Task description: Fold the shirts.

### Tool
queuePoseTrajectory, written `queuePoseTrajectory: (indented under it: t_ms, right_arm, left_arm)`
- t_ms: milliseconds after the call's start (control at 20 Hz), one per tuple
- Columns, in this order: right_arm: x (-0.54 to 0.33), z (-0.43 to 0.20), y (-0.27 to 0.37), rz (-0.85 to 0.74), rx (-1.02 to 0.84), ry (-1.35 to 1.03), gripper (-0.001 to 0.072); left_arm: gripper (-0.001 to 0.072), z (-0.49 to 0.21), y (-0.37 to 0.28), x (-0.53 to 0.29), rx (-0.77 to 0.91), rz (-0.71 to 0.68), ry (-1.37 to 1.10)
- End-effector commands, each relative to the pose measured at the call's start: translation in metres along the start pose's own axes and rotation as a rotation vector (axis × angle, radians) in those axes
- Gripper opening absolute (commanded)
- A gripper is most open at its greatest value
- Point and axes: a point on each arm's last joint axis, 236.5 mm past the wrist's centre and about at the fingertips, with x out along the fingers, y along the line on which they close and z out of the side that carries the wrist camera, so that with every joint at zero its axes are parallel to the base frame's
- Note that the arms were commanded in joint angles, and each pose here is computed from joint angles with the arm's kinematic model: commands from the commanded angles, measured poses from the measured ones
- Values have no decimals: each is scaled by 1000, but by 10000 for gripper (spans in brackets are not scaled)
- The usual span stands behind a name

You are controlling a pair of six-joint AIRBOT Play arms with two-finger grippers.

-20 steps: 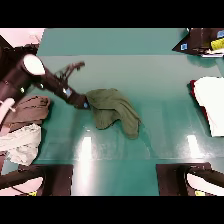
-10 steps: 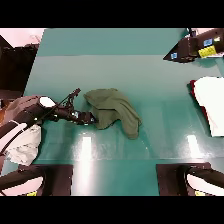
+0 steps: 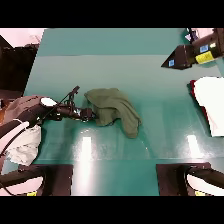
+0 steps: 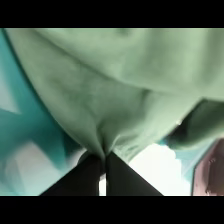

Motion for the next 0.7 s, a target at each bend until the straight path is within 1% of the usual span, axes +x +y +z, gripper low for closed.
queuePoseTrajectory:
  t_ms: [0, 150, 200, 250, 300, 450, 500, 550, 650]
  right_arm:
    - [11, -34, -4, 5, 34, 91, 26]
    - [48, -82, -17, 16, 137, 128, 29]
    - [65, -101, -22, 29, 191, 135, 106]
    - [82, -118, -24, 51, 240, 130, 409]
    - [101, -134, -24, 88, 306, 119, 641]
    - [146, -171, -19, 210, 537, 99, 624]
    - [159, -183, -21, 223, 588, 103, 586]
    - [169, -194, -24, 210, 596, 103, 552]
    - [185, -206, -26, 183, 594, 87, 552]
  left_arm:
    - [28, 13, -26, -15, 143, -9, 26]
    - [28, 32, -49, -45, 329, 61, 40]
    - [28, 37, -55, -53, 377, 75, 43]
    - [29, 39, -62, -58, 406, 77, 48]
    - [29, 41, -68, -61, 422, 70, 51]
    - [29, 42, -72, -63, 426, 66, 48]
    - [29, 42, -72, -63, 426, 66, 49]
    - [29, 42, -72, -63, 417, 66, 48]
    - [29, 42, -72, -63, 404, 66, 48]
